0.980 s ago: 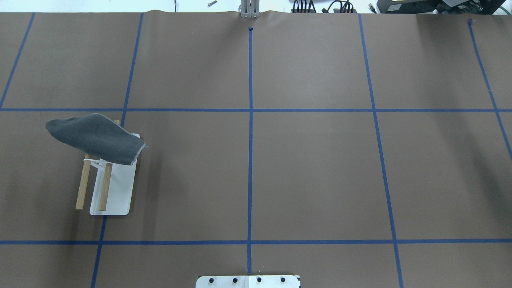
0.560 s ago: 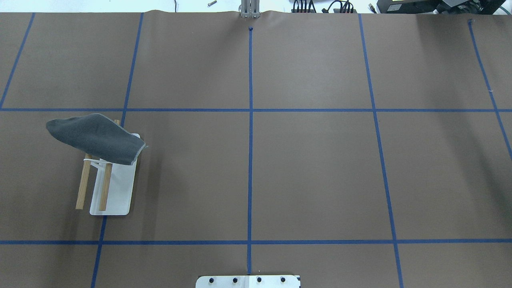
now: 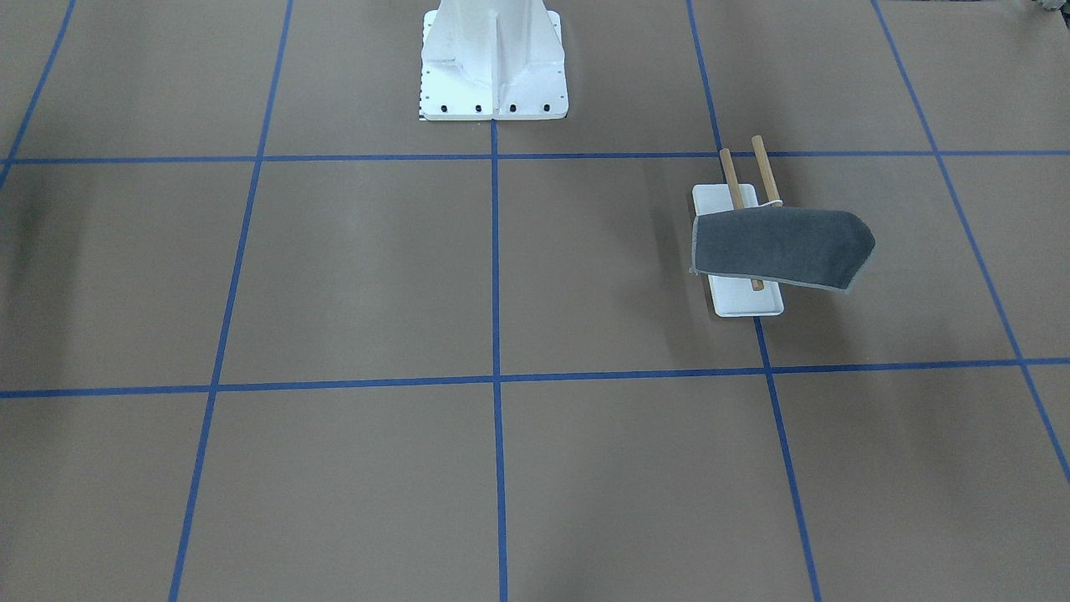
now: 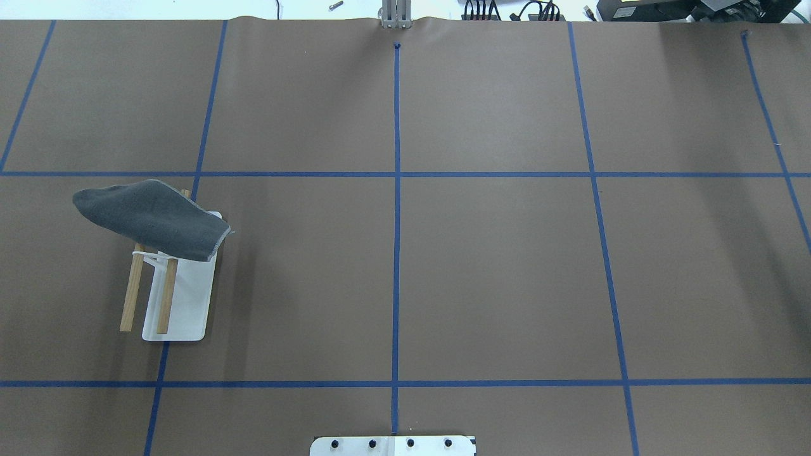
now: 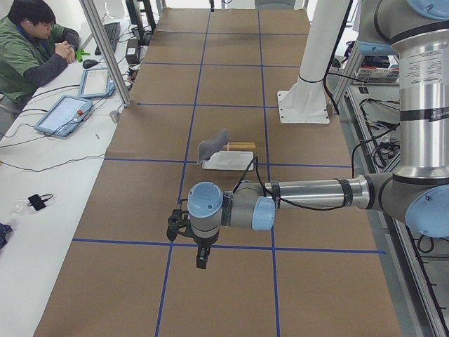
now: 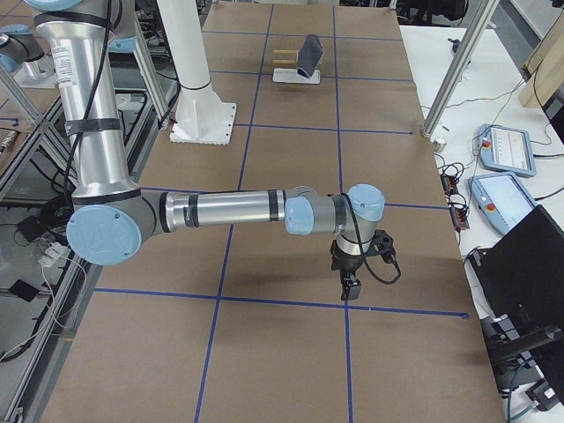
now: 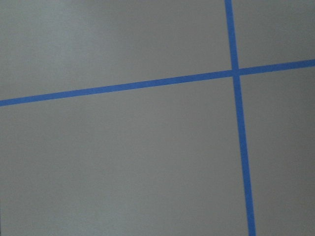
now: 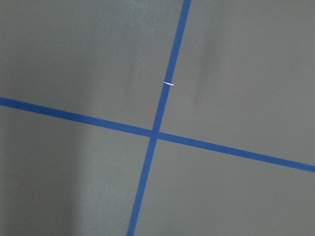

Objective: Hang towel on rack

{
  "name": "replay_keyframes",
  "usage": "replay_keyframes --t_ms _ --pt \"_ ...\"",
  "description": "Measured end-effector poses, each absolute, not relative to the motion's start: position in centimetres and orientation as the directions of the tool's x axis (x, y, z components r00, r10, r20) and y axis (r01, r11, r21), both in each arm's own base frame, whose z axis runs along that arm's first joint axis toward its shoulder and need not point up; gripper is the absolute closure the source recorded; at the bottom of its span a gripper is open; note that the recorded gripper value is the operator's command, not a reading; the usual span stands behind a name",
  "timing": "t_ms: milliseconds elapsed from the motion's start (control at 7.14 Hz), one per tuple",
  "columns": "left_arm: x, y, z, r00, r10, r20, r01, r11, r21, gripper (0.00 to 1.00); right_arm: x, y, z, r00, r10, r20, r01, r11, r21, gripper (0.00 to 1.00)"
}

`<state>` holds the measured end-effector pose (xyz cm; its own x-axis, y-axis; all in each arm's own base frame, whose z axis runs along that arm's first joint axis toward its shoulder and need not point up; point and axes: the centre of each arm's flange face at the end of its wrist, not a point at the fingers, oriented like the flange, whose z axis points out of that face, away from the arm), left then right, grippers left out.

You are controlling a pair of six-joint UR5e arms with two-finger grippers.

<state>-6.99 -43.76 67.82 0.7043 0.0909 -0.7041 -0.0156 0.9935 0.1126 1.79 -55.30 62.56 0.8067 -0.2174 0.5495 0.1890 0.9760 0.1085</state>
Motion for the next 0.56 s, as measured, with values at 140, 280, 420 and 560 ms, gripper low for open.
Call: replay_keyframes --t_ms 140,280,420,560 --pt "-6.84 -43.21 67.98 0.688 0.087 -0.720 -0.014 0.994 0.106 0.01 2.26 -55.24 62.36 0.805 -0.210 0.556 0.179 0.978 0.109 0.00" --pt "-6.79 -43.00 67.93 0.683 0.089 -0.725 -0.015 0.994 0.108 0.01 2.48 -55.16 62.33 0.803 -0.206 0.559 0.175 0.978 0.109 0.00" --pt "-6.76 -43.00 67.82 0.681 0.092 -0.726 -0.017 0.994 0.111 0.01 2.57 -55.01 62.49 0.803 -0.204 0.560 0.174 0.979 0.106 0.00" --pt "-6.73 -43.04 67.66 0.681 0.096 -0.726 -0.017 0.993 0.114 0.01 2.62 -54.64 62.91 0.803 -0.200 0.562 0.174 0.980 0.100 0.00"
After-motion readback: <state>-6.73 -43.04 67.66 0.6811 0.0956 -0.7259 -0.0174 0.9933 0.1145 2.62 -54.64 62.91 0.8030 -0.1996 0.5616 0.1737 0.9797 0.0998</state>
